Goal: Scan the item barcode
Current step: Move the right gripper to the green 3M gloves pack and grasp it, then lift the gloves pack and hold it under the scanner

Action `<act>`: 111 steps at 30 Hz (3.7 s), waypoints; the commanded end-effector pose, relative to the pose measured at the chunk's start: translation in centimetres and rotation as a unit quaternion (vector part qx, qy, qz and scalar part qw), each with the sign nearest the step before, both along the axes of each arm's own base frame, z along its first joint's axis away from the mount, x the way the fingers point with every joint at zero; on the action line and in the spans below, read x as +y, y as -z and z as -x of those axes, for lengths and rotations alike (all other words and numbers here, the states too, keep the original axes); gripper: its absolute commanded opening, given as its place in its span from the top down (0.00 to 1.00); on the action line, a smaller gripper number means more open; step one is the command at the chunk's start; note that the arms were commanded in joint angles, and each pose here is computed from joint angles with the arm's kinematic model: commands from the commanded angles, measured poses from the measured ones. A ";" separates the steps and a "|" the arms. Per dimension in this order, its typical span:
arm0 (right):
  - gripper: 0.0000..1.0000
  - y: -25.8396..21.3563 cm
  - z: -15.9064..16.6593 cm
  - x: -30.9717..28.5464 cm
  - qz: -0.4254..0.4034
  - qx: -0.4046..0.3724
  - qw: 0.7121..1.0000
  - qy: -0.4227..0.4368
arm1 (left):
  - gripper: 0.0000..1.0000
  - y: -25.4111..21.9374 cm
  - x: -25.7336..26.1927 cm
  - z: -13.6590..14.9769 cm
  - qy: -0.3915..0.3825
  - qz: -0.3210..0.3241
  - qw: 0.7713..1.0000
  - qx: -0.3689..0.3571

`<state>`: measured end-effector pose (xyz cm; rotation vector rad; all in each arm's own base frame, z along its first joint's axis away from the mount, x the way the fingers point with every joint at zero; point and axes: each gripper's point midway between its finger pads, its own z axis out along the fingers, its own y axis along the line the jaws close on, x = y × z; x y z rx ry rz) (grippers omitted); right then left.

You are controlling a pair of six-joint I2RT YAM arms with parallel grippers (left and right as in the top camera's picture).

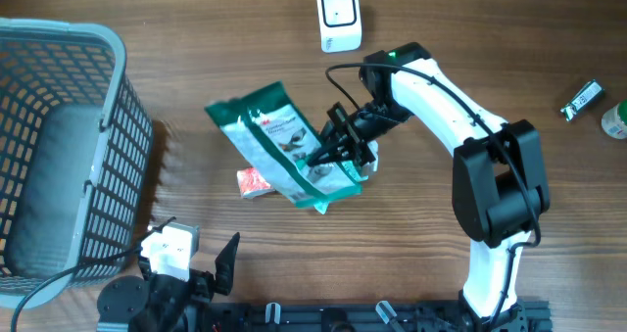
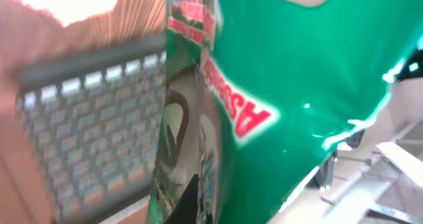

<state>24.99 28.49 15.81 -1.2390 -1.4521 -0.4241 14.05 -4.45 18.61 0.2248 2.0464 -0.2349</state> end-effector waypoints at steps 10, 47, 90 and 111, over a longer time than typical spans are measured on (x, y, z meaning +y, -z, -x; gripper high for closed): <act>0.95 4.1 2.4 -5.2 0.262 0.033 0.963 -0.043 | 0.00 -0.1 -0.2 0.1 0.003 0.007 1.000 -0.002; 0.96 -10.0 3.8 -5.8 -0.101 -0.619 0.730 -0.272 | 0.00 -0.1 -0.2 0.1 0.003 0.007 1.000 -0.002; 0.95 4.6 -29.8 -5.5 -0.061 -0.827 0.559 -0.007 | 0.00 -0.1 -0.2 0.1 0.003 0.007 1.000 -0.002; 0.95 7.1 -28.2 -5.6 -0.050 -0.781 0.622 -0.017 | 0.00 -0.1 -0.2 0.1 0.003 0.007 1.000 -0.002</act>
